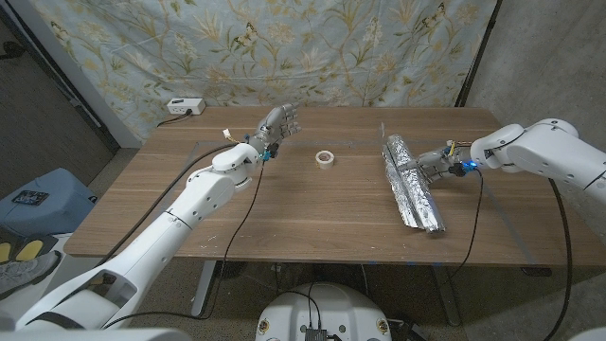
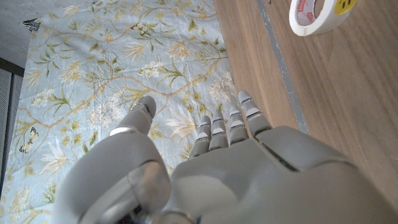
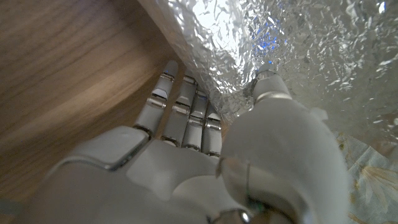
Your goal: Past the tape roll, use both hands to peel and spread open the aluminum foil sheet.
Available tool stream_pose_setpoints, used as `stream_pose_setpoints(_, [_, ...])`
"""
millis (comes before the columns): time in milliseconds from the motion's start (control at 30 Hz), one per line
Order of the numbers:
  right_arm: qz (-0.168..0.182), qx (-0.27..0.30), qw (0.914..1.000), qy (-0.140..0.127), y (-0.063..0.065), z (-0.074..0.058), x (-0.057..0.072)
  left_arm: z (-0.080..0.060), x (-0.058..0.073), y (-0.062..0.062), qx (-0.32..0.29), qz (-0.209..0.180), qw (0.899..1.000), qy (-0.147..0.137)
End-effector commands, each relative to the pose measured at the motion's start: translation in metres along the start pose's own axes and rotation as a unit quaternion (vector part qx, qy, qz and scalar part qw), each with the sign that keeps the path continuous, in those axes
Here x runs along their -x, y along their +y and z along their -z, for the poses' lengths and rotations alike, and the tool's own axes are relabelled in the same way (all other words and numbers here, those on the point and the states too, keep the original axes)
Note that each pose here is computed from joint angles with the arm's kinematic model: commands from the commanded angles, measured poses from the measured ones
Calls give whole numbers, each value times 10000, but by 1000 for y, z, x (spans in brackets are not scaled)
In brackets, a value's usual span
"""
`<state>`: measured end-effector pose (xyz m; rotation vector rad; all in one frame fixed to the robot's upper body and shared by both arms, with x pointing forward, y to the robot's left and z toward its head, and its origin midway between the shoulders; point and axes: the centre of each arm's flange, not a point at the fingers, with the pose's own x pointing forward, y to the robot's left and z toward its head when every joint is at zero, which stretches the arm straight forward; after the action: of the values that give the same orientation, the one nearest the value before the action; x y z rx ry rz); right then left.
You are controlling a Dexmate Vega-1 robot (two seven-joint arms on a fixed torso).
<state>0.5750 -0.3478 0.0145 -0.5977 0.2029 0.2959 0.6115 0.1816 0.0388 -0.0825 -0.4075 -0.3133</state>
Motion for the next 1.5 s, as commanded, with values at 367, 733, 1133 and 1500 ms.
stream_pose_setpoints(367, [161, 236, 9996, -43, 5, -13, -2, -24, 7, -50, -509, 662, 9963, 222])
stream_pose_setpoints(733, [280, 286, 9992, -63, 5, -22, -4, -21, 3, -67, -515, 1081, 9920, 394])
stream_pose_setpoints(1133, [297, 264, 9992, -22, 4, -29, -12, -17, 4, -81, -538, 1343, 9874, 640])
stream_pose_setpoints(1500, [377, 275, 9989, -70, 2, -38, -15, -8, 3, -95, -780, 1398, 9821, 996])
